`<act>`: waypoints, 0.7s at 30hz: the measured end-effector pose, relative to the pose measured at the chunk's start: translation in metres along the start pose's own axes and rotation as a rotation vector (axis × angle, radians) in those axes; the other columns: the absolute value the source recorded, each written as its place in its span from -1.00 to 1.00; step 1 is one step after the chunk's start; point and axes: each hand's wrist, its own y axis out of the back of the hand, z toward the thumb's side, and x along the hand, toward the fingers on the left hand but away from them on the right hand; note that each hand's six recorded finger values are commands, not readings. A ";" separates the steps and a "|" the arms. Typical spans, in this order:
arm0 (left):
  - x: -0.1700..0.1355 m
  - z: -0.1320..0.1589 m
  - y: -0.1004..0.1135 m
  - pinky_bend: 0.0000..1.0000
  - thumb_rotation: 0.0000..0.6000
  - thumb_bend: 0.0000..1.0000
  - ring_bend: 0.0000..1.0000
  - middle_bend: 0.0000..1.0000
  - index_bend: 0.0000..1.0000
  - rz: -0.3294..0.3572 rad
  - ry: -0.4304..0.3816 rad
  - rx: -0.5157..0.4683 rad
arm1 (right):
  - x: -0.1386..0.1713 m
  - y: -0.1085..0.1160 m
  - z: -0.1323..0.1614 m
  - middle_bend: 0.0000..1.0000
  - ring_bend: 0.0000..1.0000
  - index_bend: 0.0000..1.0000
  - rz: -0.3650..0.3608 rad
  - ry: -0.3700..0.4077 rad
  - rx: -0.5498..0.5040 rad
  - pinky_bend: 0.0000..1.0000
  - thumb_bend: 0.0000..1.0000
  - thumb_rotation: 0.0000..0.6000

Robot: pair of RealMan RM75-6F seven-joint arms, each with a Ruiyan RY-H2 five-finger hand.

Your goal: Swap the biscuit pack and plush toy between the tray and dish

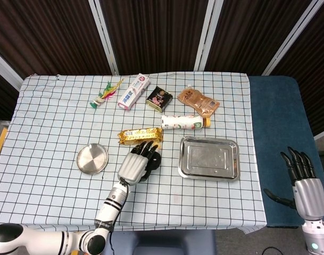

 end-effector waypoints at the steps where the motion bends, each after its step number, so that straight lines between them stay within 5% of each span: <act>1: -0.002 -0.003 0.001 -0.53 1.00 -0.15 -1.00 -1.00 -1.00 -0.006 -0.001 0.005 | 0.000 0.000 0.000 -1.00 -1.00 -1.00 0.002 -0.001 0.000 -1.00 -0.88 1.00; 15: -0.021 -0.039 0.033 -0.59 1.00 -0.15 -1.00 -1.00 -1.00 -0.075 0.030 0.018 | -0.001 -0.004 0.000 -1.00 -1.00 -1.00 0.017 -0.006 0.012 -1.00 -0.88 1.00; 21: -0.024 -0.042 0.052 -0.61 1.00 -0.15 -1.00 -1.00 -1.00 -0.032 0.032 -0.020 | -0.001 -0.004 0.000 -1.00 -1.00 -1.00 0.017 -0.007 0.014 -1.00 -0.88 1.00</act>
